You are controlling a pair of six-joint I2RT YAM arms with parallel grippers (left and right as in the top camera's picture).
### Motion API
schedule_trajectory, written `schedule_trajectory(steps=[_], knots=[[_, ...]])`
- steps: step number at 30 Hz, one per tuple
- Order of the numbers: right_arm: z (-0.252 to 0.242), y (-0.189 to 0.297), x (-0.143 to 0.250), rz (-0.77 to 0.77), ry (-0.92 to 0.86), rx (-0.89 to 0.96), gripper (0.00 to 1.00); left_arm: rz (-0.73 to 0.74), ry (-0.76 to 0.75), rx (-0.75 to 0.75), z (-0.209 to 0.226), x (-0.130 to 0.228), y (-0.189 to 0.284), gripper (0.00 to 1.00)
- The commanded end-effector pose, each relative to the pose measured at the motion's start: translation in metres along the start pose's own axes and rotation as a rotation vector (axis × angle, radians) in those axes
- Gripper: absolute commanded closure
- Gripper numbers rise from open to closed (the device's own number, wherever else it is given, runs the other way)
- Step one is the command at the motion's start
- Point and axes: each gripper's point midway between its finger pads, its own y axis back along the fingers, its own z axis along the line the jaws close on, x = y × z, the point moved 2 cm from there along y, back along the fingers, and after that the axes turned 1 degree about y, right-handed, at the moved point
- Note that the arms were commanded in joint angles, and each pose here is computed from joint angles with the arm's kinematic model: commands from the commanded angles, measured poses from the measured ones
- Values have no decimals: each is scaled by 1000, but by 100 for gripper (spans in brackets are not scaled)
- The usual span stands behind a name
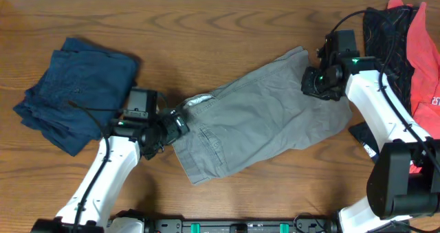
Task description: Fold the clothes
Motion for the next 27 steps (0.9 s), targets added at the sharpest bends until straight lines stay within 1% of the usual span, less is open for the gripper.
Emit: schedule_trajectory(steps=[1,3,6,7,9,10,11,13,14,16,20,22,25,27], knots=[[-6,-6,8,27,31,28,77,83,-77,21,2,20,-18,2],[-6,-6,10,36,29,30,79,94,-90,33,3,25,-28,2],[-6,-6,11,39,30,31,80,121,-119,111,-6,33,-43,0],[-6,-6,11,39,30,31,80,127,-129,128,-8,36,-47,2],[-6,-6,11,39,29,31,80,144,-131,127,-7,42,-54,10],[-6,-6,11,39,29,31,80,153,-135,123,-7,44,-57,16],[-6,-6,11,40,30,30,80,167,-143,116,-7,48,-59,26],[-5,-6,11,41,31,24,81,178,-154,111,-7,52,-61,48],[-5,-6,11,39,31,22,82,180,-160,110,-8,53,-61,68],[-3,-6,11,41,58,13,85,179,-161,112,-8,53,-61,94],[7,-6,15,61,140,-53,89,163,-183,115,-11,47,-54,94],[15,-5,19,76,196,-100,92,150,-181,107,-14,37,-43,94],[34,-4,28,100,293,-190,99,121,-156,91,-20,16,-20,94],[47,-3,34,111,350,-235,99,111,-161,90,-27,5,-4,94]])
